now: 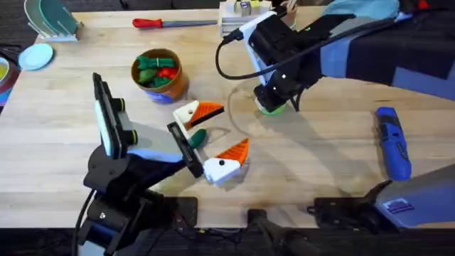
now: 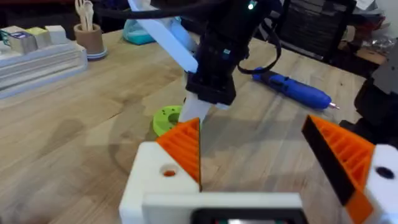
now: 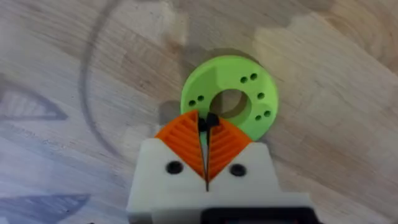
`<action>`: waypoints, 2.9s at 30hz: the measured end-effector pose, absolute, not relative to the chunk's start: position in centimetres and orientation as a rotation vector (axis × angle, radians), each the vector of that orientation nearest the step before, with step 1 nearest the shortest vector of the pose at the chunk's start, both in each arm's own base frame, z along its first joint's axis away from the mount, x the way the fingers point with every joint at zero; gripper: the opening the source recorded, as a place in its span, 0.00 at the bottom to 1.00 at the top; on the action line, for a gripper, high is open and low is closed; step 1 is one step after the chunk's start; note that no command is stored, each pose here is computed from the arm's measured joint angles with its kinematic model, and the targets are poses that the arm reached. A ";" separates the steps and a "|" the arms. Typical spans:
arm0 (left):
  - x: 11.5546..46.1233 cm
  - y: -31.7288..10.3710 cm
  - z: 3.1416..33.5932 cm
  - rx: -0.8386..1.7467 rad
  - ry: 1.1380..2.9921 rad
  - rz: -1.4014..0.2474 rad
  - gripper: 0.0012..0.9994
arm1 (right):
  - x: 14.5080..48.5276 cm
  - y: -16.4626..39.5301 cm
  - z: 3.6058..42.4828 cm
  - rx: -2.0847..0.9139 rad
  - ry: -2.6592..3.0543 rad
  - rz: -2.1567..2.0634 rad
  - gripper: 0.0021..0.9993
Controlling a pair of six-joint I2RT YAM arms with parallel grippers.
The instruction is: Pick up the gripper from the table and insert it into the empty holder that is missing its gripper. Then pick up a screw, insert it into the mounting hole, and use the screwdriver to tighten it. Finally, clean up the table by picking up the vegetable and placing it into the bucket.
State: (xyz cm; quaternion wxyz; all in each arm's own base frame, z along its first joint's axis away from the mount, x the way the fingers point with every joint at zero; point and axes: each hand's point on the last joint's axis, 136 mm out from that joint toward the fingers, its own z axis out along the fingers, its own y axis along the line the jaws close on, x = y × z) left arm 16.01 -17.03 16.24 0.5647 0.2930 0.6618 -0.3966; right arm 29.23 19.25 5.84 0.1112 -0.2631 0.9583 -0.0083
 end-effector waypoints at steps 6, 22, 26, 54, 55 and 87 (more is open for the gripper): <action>16.0 -17.0 16.2 0.689 1.557 -0.933 0.99 | 29.3 19.3 6.9 -0.766 2.796 -0.013 0.00; 16.0 -17.0 16.2 0.690 1.557 -0.933 0.99 | 27.4 23.7 21.2 -0.889 2.656 0.272 0.00; 16.0 -17.0 16.2 0.707 1.546 -0.915 0.99 | 25.2 26.8 22.8 -1.011 2.584 0.343 0.00; 16.0 -17.0 16.2 0.756 1.512 -0.865 0.99 | 19.9 35.7 24.5 -1.189 2.428 0.475 0.00; 16.0 -17.0 16.2 0.756 1.512 -0.864 0.99 | 20.0 35.7 24.5 -1.188 2.427 0.472 0.00; 16.0 -17.0 16.2 0.752 1.516 -0.867 0.99 | 21.3 37.4 21.3 -1.207 2.462 0.421 0.00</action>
